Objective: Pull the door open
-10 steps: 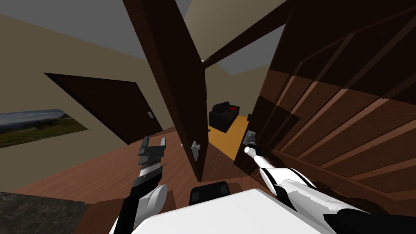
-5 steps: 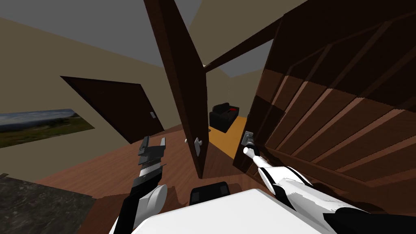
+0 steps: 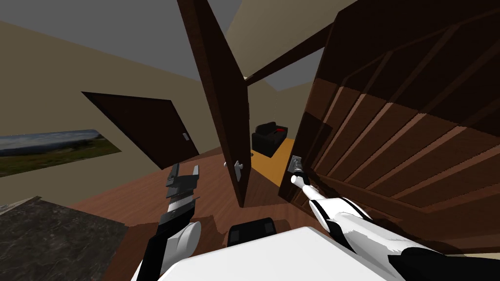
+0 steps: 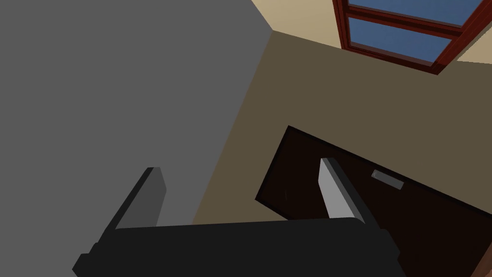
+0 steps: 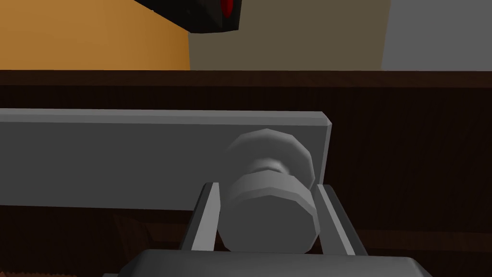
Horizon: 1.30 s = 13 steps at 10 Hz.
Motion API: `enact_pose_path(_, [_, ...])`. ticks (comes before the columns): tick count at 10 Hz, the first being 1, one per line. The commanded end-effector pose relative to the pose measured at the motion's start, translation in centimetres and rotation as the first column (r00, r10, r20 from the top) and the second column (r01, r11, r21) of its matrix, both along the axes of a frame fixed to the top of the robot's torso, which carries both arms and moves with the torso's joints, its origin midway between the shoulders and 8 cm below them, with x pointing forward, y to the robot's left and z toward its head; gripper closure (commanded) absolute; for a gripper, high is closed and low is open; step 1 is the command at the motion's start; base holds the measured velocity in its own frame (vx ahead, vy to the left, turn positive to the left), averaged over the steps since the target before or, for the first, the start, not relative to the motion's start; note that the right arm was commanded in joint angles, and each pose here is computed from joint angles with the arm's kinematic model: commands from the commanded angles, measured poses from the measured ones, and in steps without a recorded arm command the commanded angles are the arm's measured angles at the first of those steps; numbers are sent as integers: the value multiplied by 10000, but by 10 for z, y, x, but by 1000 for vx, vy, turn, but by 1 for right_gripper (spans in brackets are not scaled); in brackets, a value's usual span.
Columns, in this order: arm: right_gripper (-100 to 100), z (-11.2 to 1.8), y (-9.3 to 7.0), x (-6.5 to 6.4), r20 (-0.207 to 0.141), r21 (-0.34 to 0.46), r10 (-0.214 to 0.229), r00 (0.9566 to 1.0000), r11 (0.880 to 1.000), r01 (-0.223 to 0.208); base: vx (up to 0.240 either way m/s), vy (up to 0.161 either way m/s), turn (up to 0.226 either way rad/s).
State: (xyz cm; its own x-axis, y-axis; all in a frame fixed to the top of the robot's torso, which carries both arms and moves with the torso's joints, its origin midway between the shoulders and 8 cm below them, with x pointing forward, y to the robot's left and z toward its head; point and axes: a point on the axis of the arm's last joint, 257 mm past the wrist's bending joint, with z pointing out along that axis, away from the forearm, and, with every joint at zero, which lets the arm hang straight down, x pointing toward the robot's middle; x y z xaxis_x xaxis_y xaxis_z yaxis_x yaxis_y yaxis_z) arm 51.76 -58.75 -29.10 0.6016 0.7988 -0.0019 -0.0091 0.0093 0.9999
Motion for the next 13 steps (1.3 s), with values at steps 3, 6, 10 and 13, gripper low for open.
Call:
enact_pose_path(3, [100, -10, 17, 4, -157, 144, 305, 9994, 9994, -302, -113, 15, 14])
enact_pose_path(6, [100, -9, 37, 17, -134, 129, 792, 9968, 9968, -790, -236, -10, 46])
enact_pose_path(10, [100, -6, 69, 37, -101, 102, 1562, 9877, 9877, -1561, -209, -24, 44])
enact_pose_path(13, [100, -3, 75, 41, -80, 67, 1704, 9853, 9854, -1704, -191, 8, 25])
